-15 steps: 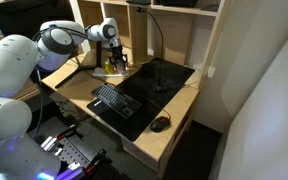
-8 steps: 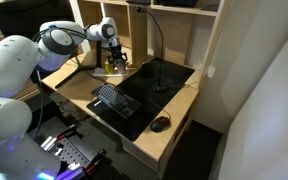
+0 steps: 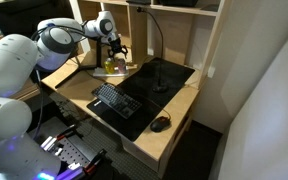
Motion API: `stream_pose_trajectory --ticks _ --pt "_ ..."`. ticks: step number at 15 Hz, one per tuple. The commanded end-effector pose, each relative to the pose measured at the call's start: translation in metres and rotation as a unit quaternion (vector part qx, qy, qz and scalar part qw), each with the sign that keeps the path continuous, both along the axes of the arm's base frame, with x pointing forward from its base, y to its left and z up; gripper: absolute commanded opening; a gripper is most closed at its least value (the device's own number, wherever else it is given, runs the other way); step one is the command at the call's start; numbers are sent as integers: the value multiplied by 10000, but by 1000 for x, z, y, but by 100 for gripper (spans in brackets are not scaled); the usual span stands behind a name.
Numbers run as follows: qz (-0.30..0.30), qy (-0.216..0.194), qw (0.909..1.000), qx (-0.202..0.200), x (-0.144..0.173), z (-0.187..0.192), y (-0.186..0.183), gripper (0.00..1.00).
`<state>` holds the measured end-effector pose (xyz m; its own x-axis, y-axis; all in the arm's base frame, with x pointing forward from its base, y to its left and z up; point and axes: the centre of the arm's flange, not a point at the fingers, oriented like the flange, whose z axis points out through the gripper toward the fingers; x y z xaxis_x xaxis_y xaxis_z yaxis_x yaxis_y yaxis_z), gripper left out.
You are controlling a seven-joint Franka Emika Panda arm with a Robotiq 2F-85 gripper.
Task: Put the pink can upright on the paper
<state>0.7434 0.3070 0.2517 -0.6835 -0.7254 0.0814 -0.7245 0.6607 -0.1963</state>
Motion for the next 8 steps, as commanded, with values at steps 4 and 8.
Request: stream_pose_trajectory --ticks 4,8 --pt "170 -618 9971 413 -14 33 -20 100" --pt "121 -901 9954 312 20 38 -2 100"
